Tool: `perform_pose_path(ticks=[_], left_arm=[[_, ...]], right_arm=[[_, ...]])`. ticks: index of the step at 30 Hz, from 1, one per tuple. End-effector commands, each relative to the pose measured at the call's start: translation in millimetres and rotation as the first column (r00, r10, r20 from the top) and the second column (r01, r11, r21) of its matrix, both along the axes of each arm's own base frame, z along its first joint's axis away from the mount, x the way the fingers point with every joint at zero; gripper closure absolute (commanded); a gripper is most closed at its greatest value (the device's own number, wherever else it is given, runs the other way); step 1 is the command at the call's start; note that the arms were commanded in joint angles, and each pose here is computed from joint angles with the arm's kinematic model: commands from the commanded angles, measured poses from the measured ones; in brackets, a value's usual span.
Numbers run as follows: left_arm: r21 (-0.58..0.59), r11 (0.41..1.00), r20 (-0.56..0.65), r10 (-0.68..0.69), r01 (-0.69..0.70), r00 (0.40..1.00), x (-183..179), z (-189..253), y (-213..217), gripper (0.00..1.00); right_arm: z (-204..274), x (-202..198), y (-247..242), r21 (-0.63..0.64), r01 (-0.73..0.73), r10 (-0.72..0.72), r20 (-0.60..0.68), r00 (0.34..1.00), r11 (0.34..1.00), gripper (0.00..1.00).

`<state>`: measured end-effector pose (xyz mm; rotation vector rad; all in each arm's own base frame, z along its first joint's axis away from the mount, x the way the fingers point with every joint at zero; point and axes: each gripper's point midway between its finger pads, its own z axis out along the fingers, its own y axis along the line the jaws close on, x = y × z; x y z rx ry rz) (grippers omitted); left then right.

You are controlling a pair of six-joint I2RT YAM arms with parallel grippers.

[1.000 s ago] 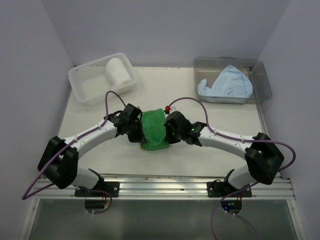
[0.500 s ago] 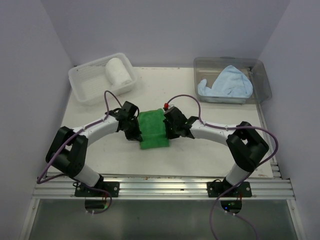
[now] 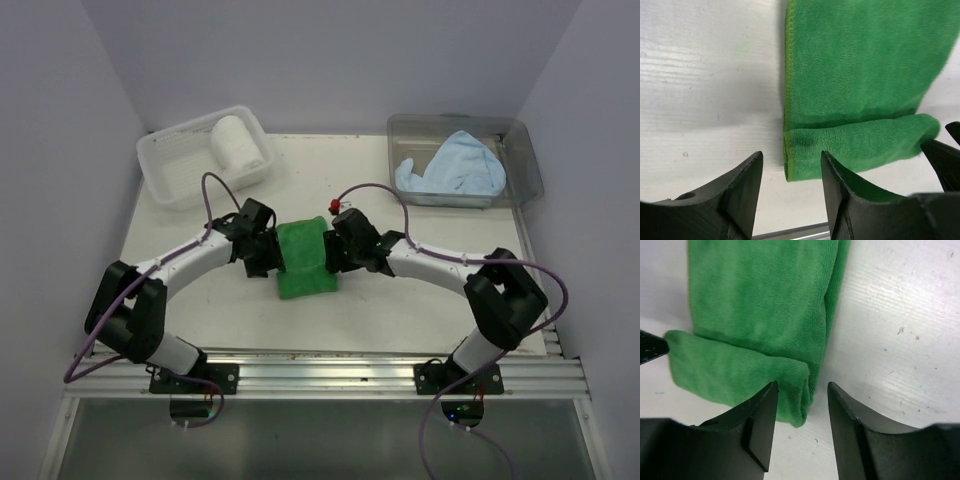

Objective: Roll the towels
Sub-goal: Fold the towel

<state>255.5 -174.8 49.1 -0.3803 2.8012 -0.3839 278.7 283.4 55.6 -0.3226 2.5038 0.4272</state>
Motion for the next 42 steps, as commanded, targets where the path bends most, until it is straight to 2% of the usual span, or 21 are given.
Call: perform_pose_path(ticks=[1,4,5,9,11,14,21,24,32,37,42], left_arm=[[-0.002,1.0,0.108,-0.007,0.008,0.994,11.8,39.4,2.7,0.46],[-0.007,0.999,0.117,-0.034,0.035,0.992,6.4,48.0,-4.9,0.47],[-0.021,0.999,0.115,-0.038,0.041,0.993,4.6,49.3,-10.0,0.5],[-0.105,0.99,0.096,-0.088,0.098,0.992,-4.6,43.5,-38.4,0.65],[-0.162,0.98,0.083,-0.1,0.112,0.992,-7.7,38.0,-50.6,0.74],[-0.183,0.977,0.068,-0.098,0.109,0.993,-5.8,26.2,-56.6,0.8],[-0.124,0.987,0.042,-0.099,0.103,0.994,7.8,3.4,-56.7,0.82],[-0.105,0.988,0.031,-0.107,0.109,0.994,9.0,-3.4,-55.4,0.83],[-0.091,0.989,0.034,-0.116,0.118,0.993,19.2,-11.4,-52.5,0.83],[-0.087,0.988,0.032,-0.126,0.129,0.991,21.3,-13.2,-53.3,0.83],[-0.095,0.986,0.05,-0.136,0.14,0.989,24.5,-8.8,-55.8,0.83]], right_arm=[[45.8,3.0,-1.7,0.071,-0.003,-0.004,0.091,0.996,0.997,0.51],[51.4,-5.0,-3.3,0.083,-0.013,0.005,0.092,0.996,0.996,0.51],[51.1,-8.6,-1.4,0.086,-0.022,0.015,0.088,0.996,0.996,0.53],[51.2,-15.7,11.8,0.113,-0.06,0.053,0.07,0.996,0.992,0.82],[45.7,-17.0,17.2,0.12,-0.069,0.064,0.047,0.997,0.99,0.89],[34.5,-18.7,22.3,0.113,-0.085,0.083,0.021,0.996,0.99,0.9],[-2.8,0.6,26.3,-0.005,-0.106,0.106,0.01,0.994,0.994,0.91],[-17.0,3.9,20.9,-0.057,-0.101,0.102,0.003,0.995,0.993,0.94],[-26.3,-41.3,19.2,0.012,-0.121,0.121,-0.09,0.989,0.993,0.96],[-20.4,-80.3,38.8,0.054,-0.159,0.164,-0.113,0.98,0.986,0.97],[-5.5,-92.7,54.4,0.106,-0.167,0.178,-0.101,0.979,0.98,0.97]])
